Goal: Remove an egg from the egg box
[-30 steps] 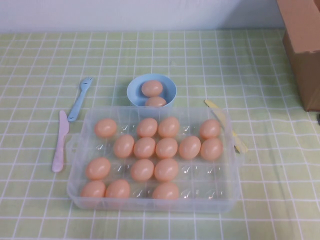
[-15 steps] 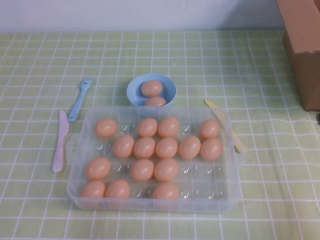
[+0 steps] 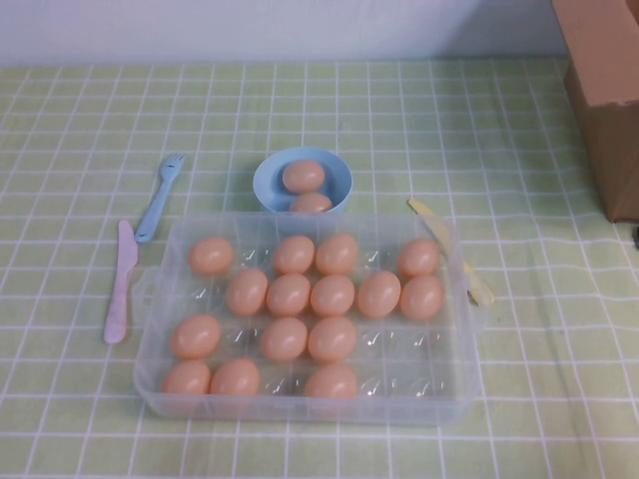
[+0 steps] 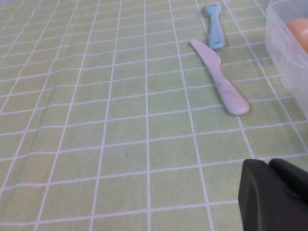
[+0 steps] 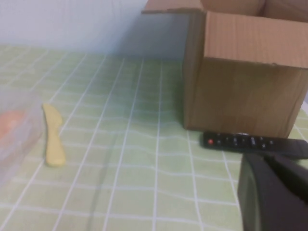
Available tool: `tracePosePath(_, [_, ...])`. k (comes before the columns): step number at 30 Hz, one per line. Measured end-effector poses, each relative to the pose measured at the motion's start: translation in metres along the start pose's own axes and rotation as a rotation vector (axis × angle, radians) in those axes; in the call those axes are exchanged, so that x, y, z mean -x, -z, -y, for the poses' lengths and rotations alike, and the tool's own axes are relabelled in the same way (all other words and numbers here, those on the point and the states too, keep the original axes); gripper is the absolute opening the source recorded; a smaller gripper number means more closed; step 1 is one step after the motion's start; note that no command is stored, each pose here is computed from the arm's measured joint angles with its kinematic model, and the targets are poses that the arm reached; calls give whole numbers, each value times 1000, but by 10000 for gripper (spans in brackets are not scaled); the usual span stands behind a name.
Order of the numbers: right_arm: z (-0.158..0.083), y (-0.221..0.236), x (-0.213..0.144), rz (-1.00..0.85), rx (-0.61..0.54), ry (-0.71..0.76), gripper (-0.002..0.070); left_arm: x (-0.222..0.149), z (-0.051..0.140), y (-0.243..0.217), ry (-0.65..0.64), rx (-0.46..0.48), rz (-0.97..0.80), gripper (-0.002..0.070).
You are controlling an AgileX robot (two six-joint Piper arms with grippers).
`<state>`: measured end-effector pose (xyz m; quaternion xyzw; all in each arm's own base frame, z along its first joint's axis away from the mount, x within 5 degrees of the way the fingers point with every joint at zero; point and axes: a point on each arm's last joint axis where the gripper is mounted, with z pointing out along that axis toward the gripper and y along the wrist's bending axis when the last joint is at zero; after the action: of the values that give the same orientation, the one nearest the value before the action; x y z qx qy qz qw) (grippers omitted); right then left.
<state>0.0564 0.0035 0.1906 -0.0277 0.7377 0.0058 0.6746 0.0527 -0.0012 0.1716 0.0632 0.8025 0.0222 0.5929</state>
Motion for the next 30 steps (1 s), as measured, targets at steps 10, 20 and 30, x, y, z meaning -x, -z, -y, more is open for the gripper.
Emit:
tracePosePath(10, [-5,2,-16,-183,57,-35,-17,0,0,0,0,0,0,-5])
tracePosePath(20, [-6,2,-18,-199,58,-69,-17,0,0,0,0,0,0,-5])
tracePosePath(30, [-6,2,-18,-199,59,-74,-17,0,0,0,0,0,0,-5])
